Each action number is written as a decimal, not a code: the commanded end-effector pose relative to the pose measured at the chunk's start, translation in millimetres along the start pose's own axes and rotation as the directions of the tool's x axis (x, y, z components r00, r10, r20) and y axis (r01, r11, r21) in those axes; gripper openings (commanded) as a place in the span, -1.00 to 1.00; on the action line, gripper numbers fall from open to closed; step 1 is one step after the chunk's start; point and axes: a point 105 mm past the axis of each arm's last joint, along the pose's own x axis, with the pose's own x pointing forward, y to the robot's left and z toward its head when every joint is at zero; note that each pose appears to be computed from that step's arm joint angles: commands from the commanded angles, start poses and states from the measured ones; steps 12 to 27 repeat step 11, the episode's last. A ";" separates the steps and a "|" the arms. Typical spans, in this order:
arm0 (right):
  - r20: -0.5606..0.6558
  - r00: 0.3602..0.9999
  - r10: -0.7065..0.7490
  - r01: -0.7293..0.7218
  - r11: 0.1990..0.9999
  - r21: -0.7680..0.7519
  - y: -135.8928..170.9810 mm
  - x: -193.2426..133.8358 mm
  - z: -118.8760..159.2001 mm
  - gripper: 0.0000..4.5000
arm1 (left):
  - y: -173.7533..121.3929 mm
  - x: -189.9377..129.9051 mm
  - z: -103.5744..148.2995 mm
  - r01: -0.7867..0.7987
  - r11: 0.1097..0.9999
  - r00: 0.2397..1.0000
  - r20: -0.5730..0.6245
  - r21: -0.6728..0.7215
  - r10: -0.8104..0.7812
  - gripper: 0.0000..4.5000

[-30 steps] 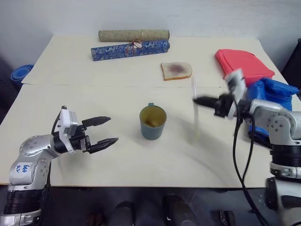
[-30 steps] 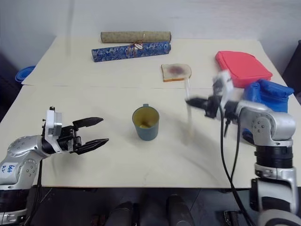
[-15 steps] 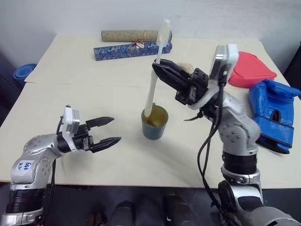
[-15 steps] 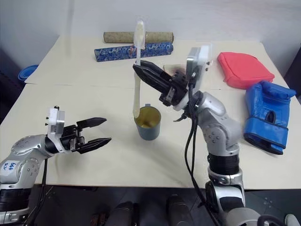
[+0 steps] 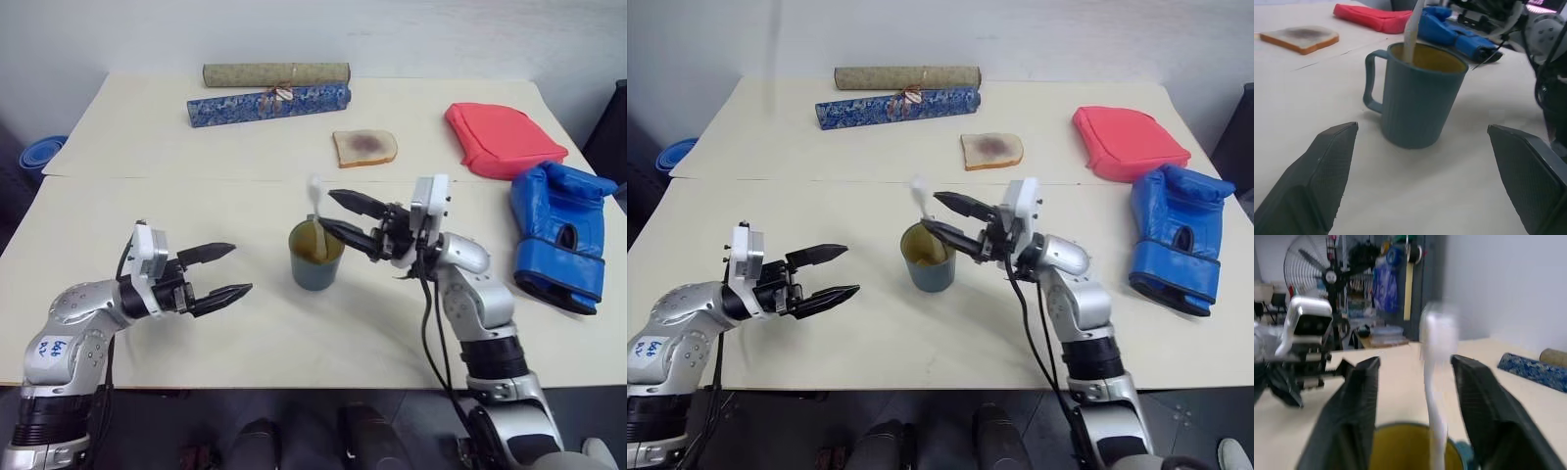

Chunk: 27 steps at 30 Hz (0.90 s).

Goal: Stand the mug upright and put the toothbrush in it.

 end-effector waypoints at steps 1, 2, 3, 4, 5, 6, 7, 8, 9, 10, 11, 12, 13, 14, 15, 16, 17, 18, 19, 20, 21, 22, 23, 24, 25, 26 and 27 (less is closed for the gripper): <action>-0.089 0.996 -0.010 0.002 0.996 -0.093 -6.6 -34.7 10.6 0.67 | 17.1 -22.4 -4.5 -0.147 0.979 0.985 -0.074 0.141 0.159 1.00; -0.168 0.986 -0.014 -0.006 0.993 -0.120 -8.7 -52.1 2.8 0.81 | 20.8 -28.7 -8.9 -0.181 0.964 0.974 -0.101 0.194 0.203 1.00; -0.222 0.975 -0.013 -0.018 0.990 -0.137 -9.5 -63.8 -2.3 0.96 | 22.6 -32.5 -11.7 -0.197 0.953 0.967 -0.116 0.229 0.227 1.00; -0.257 0.966 -0.004 -0.040 0.986 -0.164 -8.6 -81.1 -5.7 0.98 | 22.7 -37.7 -16.8 -0.205 0.944 0.959 -0.140 0.258 0.246 1.00; -0.276 0.961 0.004 -0.057 0.982 -0.182 -7.4 -92.4 -7.4 0.98 | 22.4 -41.0 -20.2 -0.208 0.938 0.954 -0.155 0.278 0.257 1.00; -0.320 0.947 0.043 -0.094 0.985 -0.147 -3.6 -108.0 -11.4 0.98 | 21.5 -44.8 -23.3 -0.214 0.926 0.948 -0.164 0.312 0.274 1.00; -0.374 0.924 0.077 -0.127 0.986 -0.110 0.9 -126.3 -16.5 0.98 | 19.8 -48.7 -26.7 -0.219 0.916 0.942 -0.172 0.336 0.288 1.00; -0.417 0.904 0.092 -0.143 0.985 -0.093 3.6 -139.5 -20.5 0.98 | 18.2 -51.3 -28.8 -0.225 0.912 0.939 -0.172 0.344 0.297 1.00; -0.442 0.891 0.101 -0.154 0.984 -0.085 5.4 -148.0 -22.8 0.98 | 17.0 -52.9 -30.2 -0.229 0.909 0.938 -0.171 0.347 0.302 1.00; -0.461 0.882 0.099 -0.158 0.983 -0.092 6.7 -156.2 -25.6 0.98 | 15.2 -53.6 -31.9 -0.221 0.909 0.937 -0.181 0.354 0.298 1.00; -0.469 0.878 0.098 -0.161 0.982 -0.097 7.5 -160.9 -27.2 0.98 | 14.0 -53.8 -32.9 -0.213 0.908 0.937 -0.188 0.360 0.295 1.00; -0.469 0.878 0.098 -0.161 0.982 -0.097 7.5 -160.9 -27.2 0.98 | 14.0 -53.8 -32.9 -0.213 0.908 0.937 -0.188 0.360 0.295 1.00; -0.469 0.878 0.098 -0.161 0.982 -0.097 7.5 -160.9 -27.2 0.98 | 14.0 -53.8 -32.9 -0.213 0.908 0.937 -0.188 0.360 0.295 1.00; -0.469 0.878 0.098 -0.161 0.982 -0.097 7.5 -160.9 -27.2 0.98 | 14.0 -53.8 -32.9 -0.213 0.908 0.937 -0.188 0.360 0.295 1.00; -0.469 0.878 0.098 -0.161 0.982 -0.097 7.5 -160.9 -27.2 0.98 | 14.0 -53.8 -32.9 -0.213 0.908 0.937 -0.188 0.360 0.295 1.00; -0.469 0.878 0.098 -0.161 0.982 -0.097 7.5 -160.9 -27.2 0.98 | 14.0 -53.8 -32.9 -0.213 0.908 0.937 -0.188 0.360 0.295 1.00; -0.469 0.878 0.098 -0.161 0.982 -0.097 7.5 -160.9 -27.2 0.98 | 14.0 -53.8 -32.9 -0.213 0.908 0.937 -0.188 0.360 0.295 1.00; -0.469 0.878 0.098 -0.161 0.982 -0.097 7.5 -160.9 -27.2 0.98 | 14.0 -53.8 -32.9 -0.213 0.908 0.937 -0.188 0.360 0.295 1.00; -0.469 0.878 0.098 -0.161 0.982 -0.097 7.5 -160.9 -27.2 0.98 | 14.0 -53.8 -32.9 -0.213 0.908 0.937 -0.188 0.360 0.295 1.00; -0.469 0.878 0.098 -0.161 0.982 -0.097 7.5 -160.9 -27.2 0.98 | 14.0 -53.8 -32.9 -0.213 0.908 0.937 -0.188 0.360 0.295 1.00; -0.469 0.878 0.098 -0.161 0.982 -0.097 7.5 -160.9 -27.2 0.98 | 14.0 -53.8 -32.9 -0.213 0.908 0.937 -0.188 0.360 0.295 1.00; -0.469 0.878 0.098 -0.161 0.982 -0.097 7.5 -160.9 -27.2 0.98 | 14.0 -53.8 -32.9 -0.213 0.908 0.937 -0.188 0.360 0.295 1.00; -0.469 0.878 0.098 -0.161 0.982 -0.097 7.5 -160.9 -27.2 0.98 | 14.0 -53.8 -32.9 -0.213 0.908 0.937 -0.188 0.360 0.295 1.00; -0.469 0.878 0.098 -0.161 0.982 -0.097 7.5 -160.9 -27.2 0.98 | 14.0 -53.8 -32.9 -0.213 0.908 0.937 -0.188 0.360 0.295 1.00; -0.469 0.878 0.098 -0.161 0.982 -0.097 7.5 -160.9 -27.2 0.98 | 14.0 -53.8 -32.9 -0.213 0.908 0.937 -0.188 0.360 0.295 1.00; -0.469 0.878 0.098 -0.161 0.982 -0.097 7.5 -160.9 -27.2 0.98 | 14.0 -53.8 -32.9 -0.213 0.908 0.937 -0.188 0.360 0.295 1.00; -0.469 0.878 0.098 -0.161 0.982 -0.097 7.5 -160.9 -27.2 0.98 | 14.0 -53.8 -32.9 -0.213 0.908 0.937 -0.188 0.360 0.295 1.00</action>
